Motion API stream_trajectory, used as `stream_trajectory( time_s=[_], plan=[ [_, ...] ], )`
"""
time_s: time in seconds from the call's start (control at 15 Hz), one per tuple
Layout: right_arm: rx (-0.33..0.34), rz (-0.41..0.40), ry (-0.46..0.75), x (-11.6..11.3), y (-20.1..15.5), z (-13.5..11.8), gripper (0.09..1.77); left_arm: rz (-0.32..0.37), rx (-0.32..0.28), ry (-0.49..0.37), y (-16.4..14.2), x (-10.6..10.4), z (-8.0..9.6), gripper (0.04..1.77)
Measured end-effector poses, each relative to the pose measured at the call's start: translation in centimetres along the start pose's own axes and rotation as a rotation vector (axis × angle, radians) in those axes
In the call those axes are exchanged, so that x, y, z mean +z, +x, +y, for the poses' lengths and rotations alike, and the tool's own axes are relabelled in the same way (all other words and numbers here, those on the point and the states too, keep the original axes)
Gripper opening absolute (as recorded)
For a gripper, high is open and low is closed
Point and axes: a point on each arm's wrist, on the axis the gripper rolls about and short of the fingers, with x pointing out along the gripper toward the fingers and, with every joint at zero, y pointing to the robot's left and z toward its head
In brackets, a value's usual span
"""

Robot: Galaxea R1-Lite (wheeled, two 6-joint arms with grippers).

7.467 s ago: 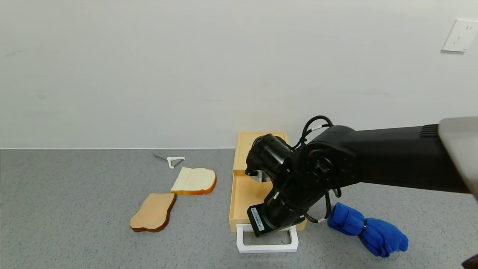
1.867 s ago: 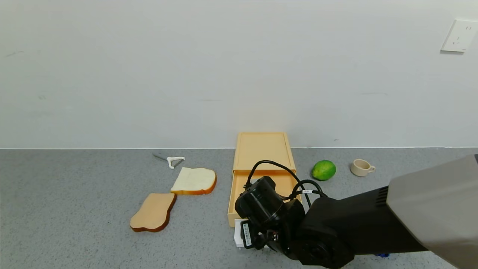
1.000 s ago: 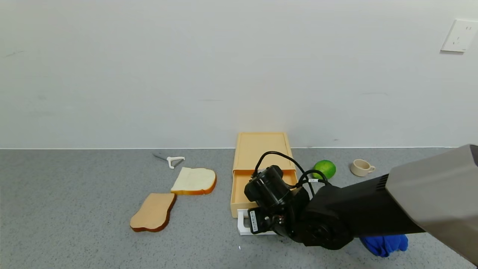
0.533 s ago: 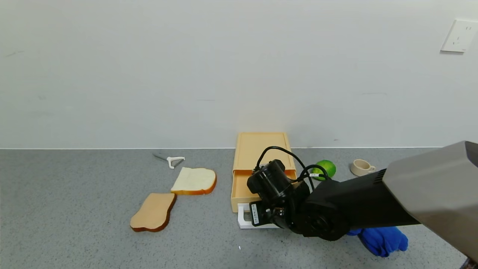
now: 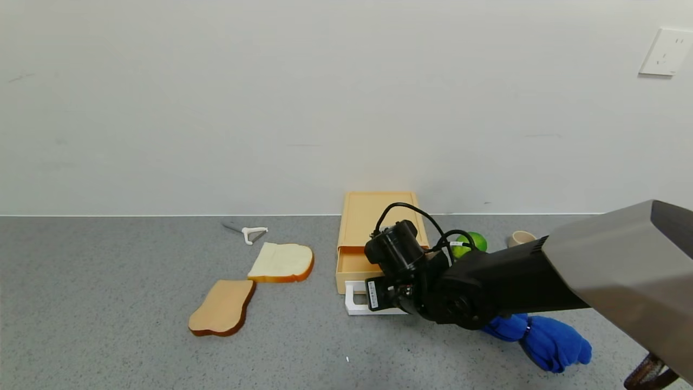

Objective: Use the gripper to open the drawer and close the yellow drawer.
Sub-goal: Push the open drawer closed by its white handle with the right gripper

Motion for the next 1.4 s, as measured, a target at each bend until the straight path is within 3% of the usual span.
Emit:
stream_trajectory(
  time_s=[0.53,1.4],
  plan=[
    [-0.01,-0.063,-0.016,1.7,2.1,-1.2,0.11,0.0,0.0,0.0,0.0,0.0,0.0,1.72],
    [-0.011,-0.081,-0.029,2.7,4.2,-2.1,0.11,0.0,0.0,0.0,0.0,0.0,0.0,1.72]
  ],
)
